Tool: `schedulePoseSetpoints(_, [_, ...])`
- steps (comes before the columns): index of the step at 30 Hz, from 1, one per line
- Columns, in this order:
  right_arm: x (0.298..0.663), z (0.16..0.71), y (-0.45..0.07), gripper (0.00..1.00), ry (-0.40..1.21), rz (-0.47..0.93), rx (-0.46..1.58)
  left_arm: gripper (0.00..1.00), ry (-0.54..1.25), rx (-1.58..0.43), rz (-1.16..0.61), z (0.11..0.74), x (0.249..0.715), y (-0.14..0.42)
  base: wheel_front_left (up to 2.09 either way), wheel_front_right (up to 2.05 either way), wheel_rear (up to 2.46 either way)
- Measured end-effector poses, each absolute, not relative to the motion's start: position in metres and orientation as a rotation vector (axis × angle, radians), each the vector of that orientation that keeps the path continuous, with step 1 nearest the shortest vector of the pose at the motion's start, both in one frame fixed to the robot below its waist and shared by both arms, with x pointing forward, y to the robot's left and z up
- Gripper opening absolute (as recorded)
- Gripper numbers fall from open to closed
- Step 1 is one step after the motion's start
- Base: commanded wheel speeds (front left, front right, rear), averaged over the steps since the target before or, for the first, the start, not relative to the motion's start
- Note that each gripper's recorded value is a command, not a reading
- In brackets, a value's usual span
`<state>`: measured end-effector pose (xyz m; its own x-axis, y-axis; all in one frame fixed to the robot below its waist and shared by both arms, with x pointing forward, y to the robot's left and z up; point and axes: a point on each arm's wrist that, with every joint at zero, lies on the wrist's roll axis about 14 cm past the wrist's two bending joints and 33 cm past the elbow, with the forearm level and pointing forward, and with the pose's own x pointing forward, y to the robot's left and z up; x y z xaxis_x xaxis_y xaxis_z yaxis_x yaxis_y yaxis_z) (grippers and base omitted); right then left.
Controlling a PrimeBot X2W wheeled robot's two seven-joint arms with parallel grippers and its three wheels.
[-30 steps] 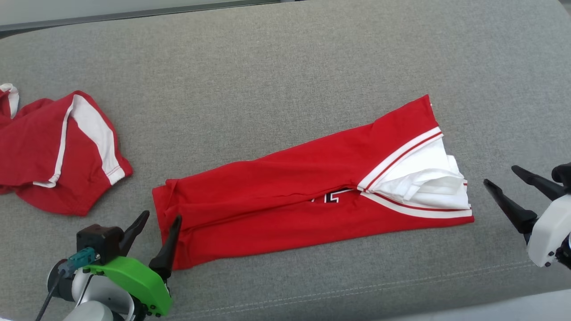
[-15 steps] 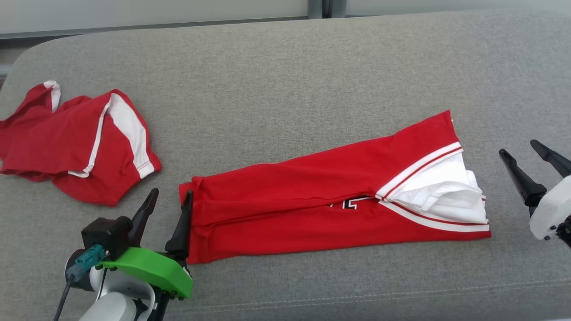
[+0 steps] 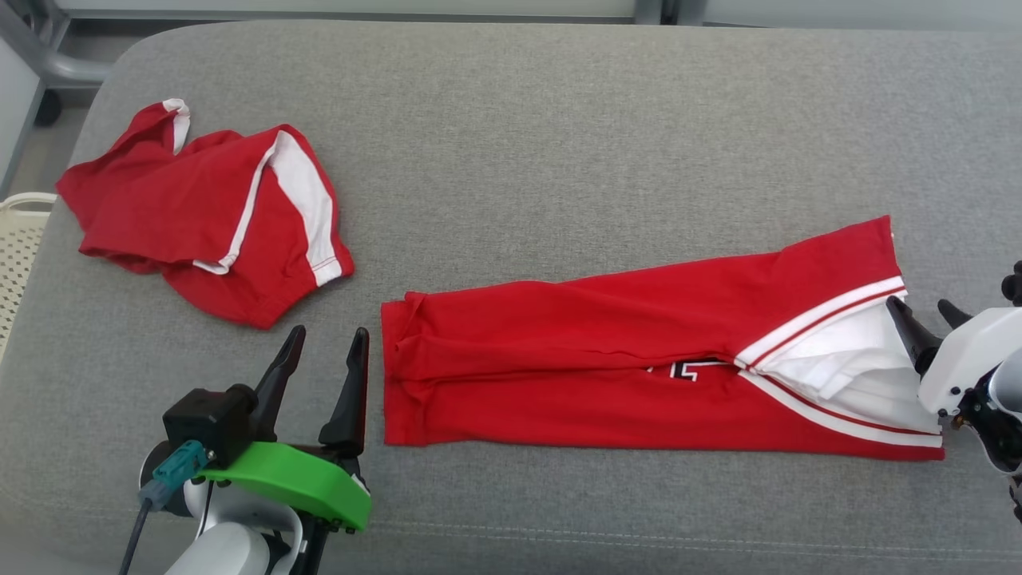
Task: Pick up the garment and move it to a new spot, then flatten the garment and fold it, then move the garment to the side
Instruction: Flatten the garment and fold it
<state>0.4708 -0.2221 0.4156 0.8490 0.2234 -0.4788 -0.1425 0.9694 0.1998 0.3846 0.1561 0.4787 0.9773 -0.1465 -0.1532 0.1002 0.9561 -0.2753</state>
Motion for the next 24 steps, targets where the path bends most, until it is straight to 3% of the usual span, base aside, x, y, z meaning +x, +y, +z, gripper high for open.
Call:
schedulePoseSetpoints(11, [0.462, 0.381, -0.184, 1.0, 0.713, 0.236, 0.267, 1.0, 0.143, -0.268, -0.053, 0.485, 0.372, 0.175, 0.0, 0.0, 0.0])
schedulePoseSetpoints(21, [0.453, 0.366, -0.17, 1.0, 0.829, 0.29, 0.196, 1.0, 0.133, -0.264, -0.038, 0.487, 0.37, 0.18, 0.0, 0.0, 0.0])
schedulePoseSetpoints(22, [0.452, 0.365, -0.168, 0.9, 0.838, 0.3, 0.169, 1.0, 0.134, -0.264, -0.038, 0.487, 0.369, 0.18, 0.0, 0.0, 0.0])
schedulePoseSetpoints(23, [0.452, 0.363, -0.166, 0.48, 0.844, 0.312, 0.137, 1.0, 0.135, -0.263, -0.035, 0.487, 0.368, 0.181, 0.0, 0.0, 0.0])
schedulePoseSetpoints(24, [0.452, 0.361, -0.164, 0.22, 0.857, 0.331, 0.083, 1.0, 0.135, -0.262, -0.031, 0.487, 0.367, 0.182, 0.0, 0.0, 0.0])
